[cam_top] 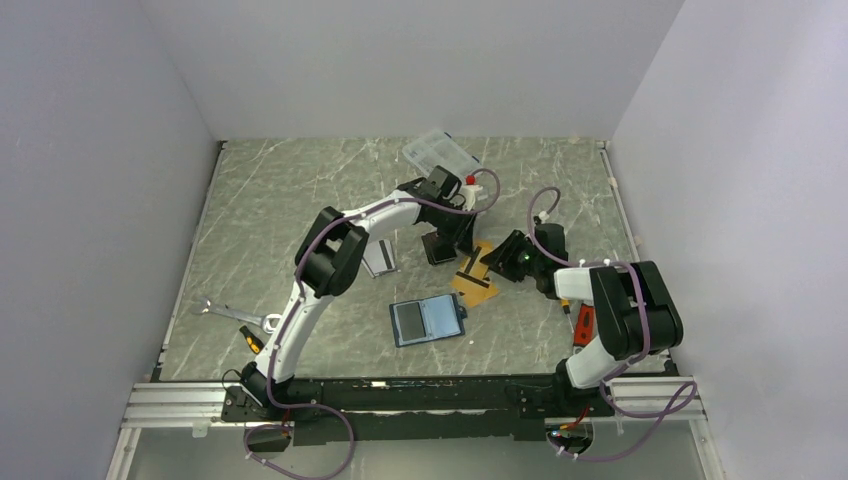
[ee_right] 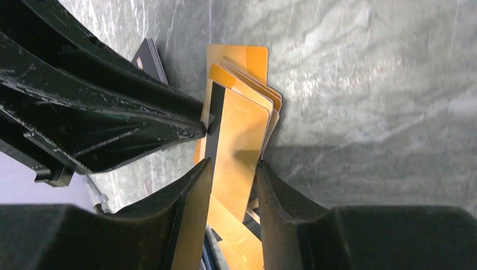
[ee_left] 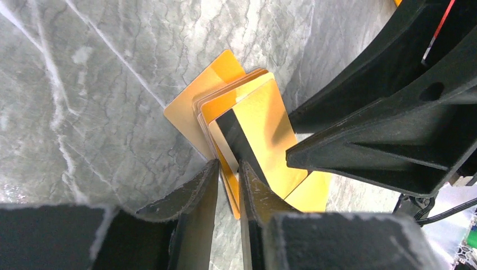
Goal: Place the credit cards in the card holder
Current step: Pick up the credit card from the center of the board.
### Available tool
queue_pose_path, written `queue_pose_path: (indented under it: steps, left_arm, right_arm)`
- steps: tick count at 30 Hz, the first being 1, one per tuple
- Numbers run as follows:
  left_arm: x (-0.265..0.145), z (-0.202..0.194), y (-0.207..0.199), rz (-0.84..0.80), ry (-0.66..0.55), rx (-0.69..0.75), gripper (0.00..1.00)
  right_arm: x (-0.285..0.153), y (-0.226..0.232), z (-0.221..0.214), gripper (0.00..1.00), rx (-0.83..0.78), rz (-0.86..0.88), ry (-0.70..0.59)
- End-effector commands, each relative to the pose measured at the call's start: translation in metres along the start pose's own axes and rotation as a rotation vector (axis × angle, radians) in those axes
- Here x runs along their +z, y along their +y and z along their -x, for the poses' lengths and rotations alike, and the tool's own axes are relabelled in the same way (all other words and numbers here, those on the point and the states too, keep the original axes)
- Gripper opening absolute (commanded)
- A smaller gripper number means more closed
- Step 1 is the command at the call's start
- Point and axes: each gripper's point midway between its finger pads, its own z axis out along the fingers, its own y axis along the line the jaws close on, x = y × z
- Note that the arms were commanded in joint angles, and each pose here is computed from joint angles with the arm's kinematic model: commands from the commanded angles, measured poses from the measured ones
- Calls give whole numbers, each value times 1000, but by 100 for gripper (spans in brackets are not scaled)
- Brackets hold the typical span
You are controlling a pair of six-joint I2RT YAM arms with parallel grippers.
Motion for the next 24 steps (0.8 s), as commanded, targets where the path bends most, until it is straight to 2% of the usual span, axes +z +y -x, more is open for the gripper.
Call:
queue_pose_path:
  steps: [1,4,12,24]
  left_arm:
    - [17,-13,-5,28,45,42,26]
    - [21,-16,-6,34,56,51,25]
    - [26,-23,-11,19,76,39,25]
    - [26,-41,-37,-79,121,-14,24]
  right_arm:
    - [-12,8,-12,36,50,75,49]
    - [-17,14,-10,32,39,92,38]
    - [-20,33,-7,31,63,177,39]
    - [-17,14,-7,32,190,178,11]
